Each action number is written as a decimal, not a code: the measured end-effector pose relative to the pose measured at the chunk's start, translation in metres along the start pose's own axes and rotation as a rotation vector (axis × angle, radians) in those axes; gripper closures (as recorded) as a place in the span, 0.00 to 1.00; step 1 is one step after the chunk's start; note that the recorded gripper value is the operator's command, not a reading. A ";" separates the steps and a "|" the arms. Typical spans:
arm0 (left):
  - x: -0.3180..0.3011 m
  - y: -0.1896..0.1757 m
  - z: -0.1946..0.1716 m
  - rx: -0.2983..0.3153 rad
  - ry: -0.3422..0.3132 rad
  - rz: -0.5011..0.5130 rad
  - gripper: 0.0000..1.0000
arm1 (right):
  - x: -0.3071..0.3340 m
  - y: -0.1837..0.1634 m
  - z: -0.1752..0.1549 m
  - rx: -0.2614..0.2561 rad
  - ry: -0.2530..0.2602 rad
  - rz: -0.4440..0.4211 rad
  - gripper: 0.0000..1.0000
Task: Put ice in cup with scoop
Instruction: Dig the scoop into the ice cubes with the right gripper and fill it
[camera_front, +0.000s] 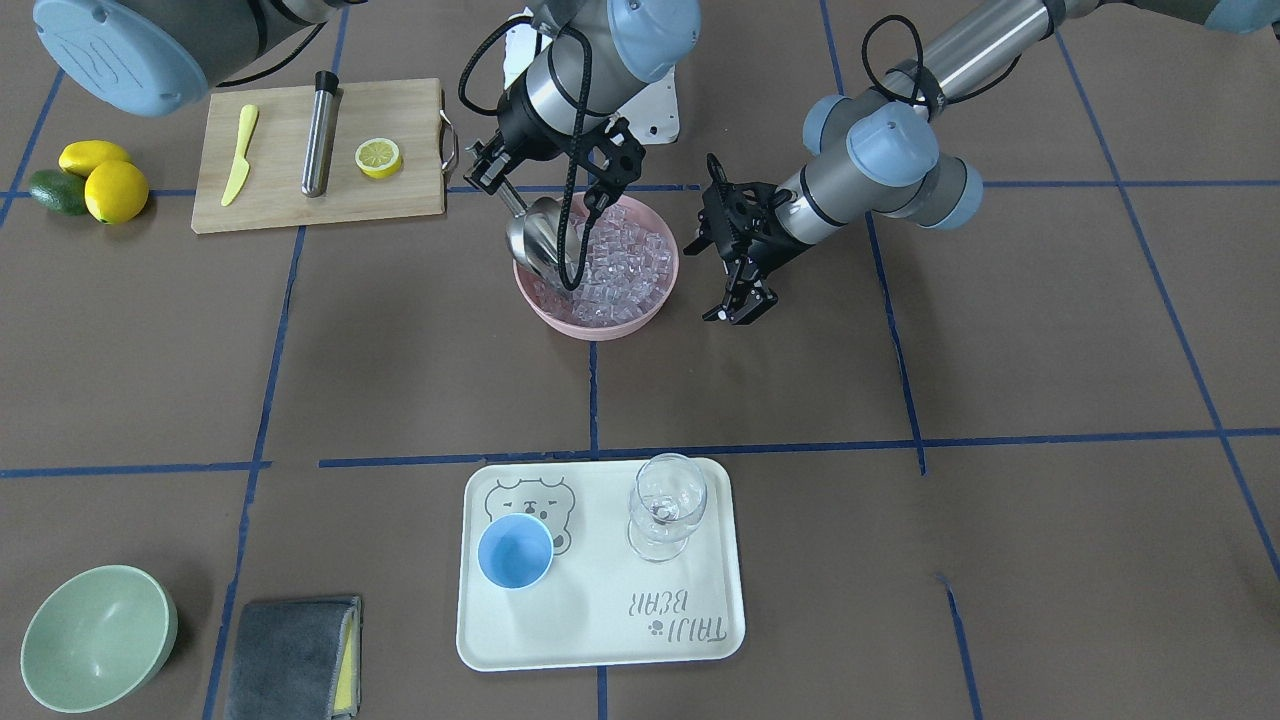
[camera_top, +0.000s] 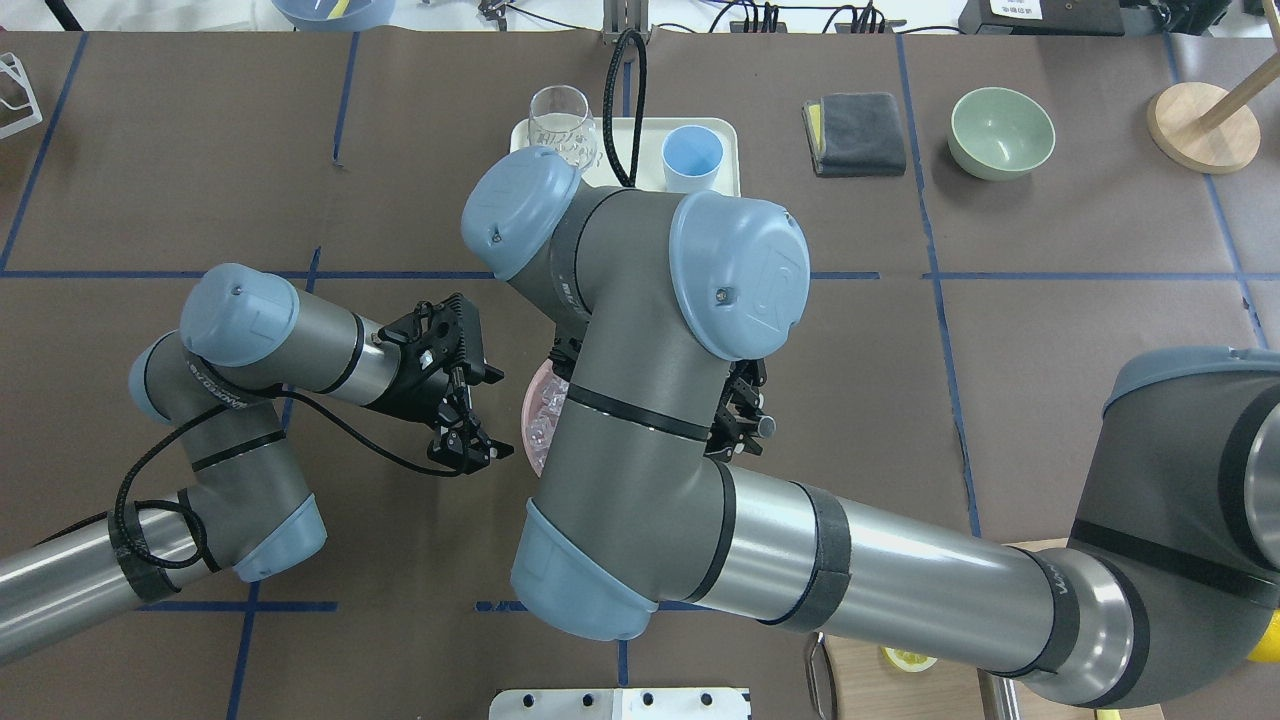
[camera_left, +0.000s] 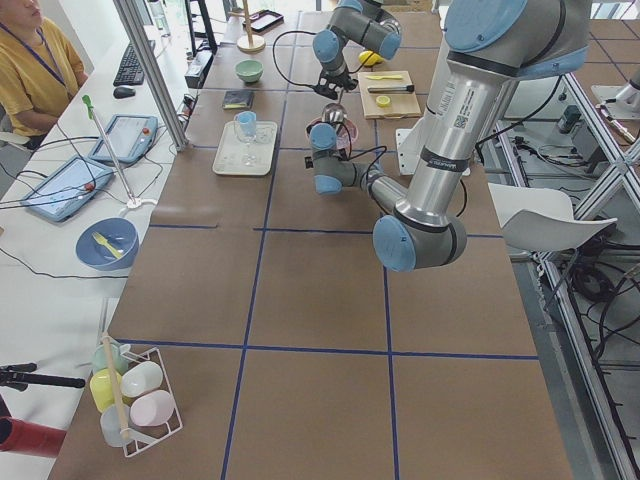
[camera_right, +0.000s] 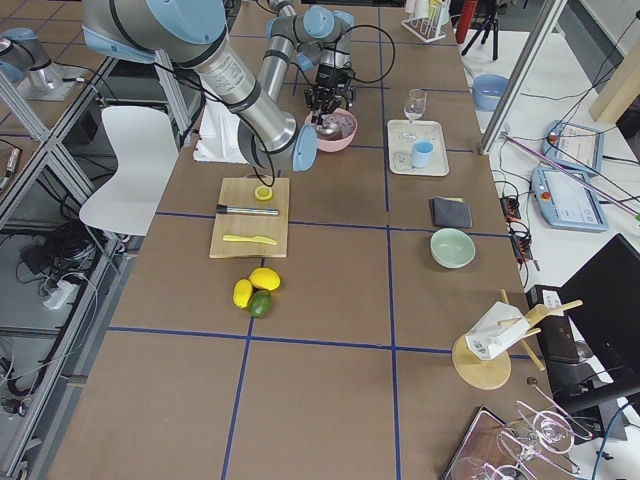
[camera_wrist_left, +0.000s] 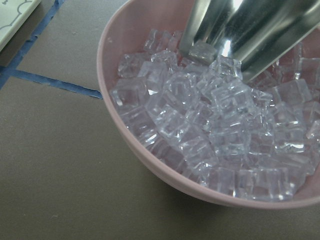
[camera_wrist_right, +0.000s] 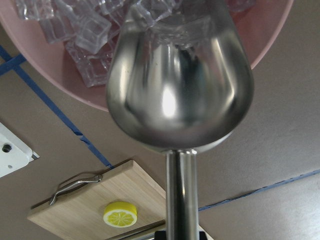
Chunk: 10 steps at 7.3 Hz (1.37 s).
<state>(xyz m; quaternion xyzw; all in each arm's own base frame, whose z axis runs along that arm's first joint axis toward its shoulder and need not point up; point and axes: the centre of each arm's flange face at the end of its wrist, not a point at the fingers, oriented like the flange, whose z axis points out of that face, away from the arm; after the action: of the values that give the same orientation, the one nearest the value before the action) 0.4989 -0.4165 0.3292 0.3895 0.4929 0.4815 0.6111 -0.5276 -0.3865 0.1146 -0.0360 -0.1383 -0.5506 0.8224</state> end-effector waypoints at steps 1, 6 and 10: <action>0.000 -0.001 0.000 0.001 0.000 0.000 0.00 | 0.002 0.003 0.007 0.013 0.002 -0.047 1.00; 0.002 -0.006 -0.002 0.010 0.001 0.001 0.00 | 0.005 0.009 0.064 0.095 0.013 -0.175 1.00; 0.003 -0.008 -0.003 0.015 0.001 0.002 0.00 | 0.013 0.007 0.102 0.102 0.012 -0.180 1.00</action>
<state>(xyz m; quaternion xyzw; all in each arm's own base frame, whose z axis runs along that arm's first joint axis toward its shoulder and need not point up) 0.4974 -0.4154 0.3201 0.3941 0.4963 0.4785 0.6077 -0.5361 -0.3743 0.2171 0.0217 -0.1640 -0.6148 0.7711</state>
